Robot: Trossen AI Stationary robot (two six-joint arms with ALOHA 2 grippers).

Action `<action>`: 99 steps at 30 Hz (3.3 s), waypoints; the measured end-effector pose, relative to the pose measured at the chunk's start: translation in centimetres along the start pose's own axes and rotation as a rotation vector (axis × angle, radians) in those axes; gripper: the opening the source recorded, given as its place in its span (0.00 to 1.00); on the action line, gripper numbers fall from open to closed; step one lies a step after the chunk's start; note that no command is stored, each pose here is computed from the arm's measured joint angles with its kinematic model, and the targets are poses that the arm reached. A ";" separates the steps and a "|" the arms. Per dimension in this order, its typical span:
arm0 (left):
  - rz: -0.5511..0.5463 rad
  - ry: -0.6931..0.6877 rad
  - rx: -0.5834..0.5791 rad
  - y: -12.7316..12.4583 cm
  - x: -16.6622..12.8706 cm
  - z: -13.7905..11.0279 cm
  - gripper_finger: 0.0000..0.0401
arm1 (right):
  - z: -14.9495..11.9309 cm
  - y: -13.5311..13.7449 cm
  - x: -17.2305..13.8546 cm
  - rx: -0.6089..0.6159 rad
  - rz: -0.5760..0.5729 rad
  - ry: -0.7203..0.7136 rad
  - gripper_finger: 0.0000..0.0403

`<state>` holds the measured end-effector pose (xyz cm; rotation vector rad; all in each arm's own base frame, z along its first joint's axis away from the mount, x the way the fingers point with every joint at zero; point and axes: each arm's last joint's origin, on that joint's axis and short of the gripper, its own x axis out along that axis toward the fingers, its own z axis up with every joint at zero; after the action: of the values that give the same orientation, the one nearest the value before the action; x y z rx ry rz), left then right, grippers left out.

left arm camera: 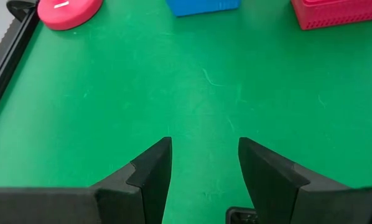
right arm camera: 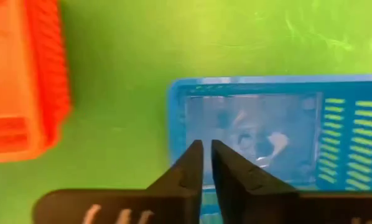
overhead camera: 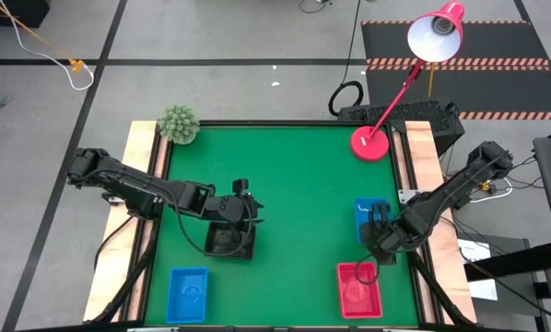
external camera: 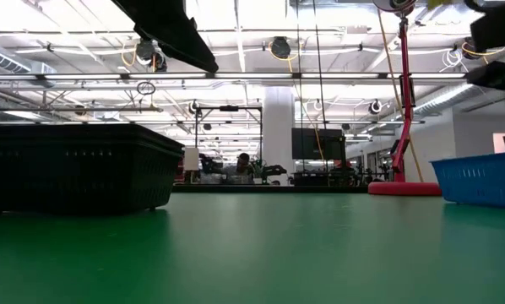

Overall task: Stack baskets by color
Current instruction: Stack the right blue bin on the left stacked blue bins

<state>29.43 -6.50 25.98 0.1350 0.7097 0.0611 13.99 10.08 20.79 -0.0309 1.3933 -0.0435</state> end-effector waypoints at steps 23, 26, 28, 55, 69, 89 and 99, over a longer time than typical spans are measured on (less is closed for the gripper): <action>0.001 -0.001 0.002 0.0 0.0 0.0 0.47 | -2.6 0.7 2.1 0.054 -0.038 0.061 0.24; 0.000 -0.015 -0.002 0.0 0.0 0.2 0.47 | -2.6 0.7 2.1 0.048 -0.055 0.044 0.08; 0.000 -0.039 -0.011 0.0 0.0 0.4 0.47 | -2.5 0.7 2.1 0.027 -0.067 0.031 0.03; 0.191 -0.069 -0.070 0.9 0.7 10.5 0.48 | 9.0 2.5 0.8 -0.469 -0.462 -0.510 0.01; 0.308 0.127 -0.079 2.0 7.2 9.9 0.76 | 10.1 3.2 2.4 -0.508 -0.530 -0.517 0.01; 0.044 0.209 -0.354 7.0 8.3 9.1 0.39 | 10.2 3.3 2.4 -0.547 -0.497 -0.516 0.01; 0.037 0.235 -0.374 8.2 8.4 8.8 0.41 | 10.2 3.3 2.4 -0.543 -0.505 -0.516 0.01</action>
<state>41.39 1.59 28.34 -0.2204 0.9177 0.2468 24.54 13.18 20.04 -0.7933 0.8201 -0.0703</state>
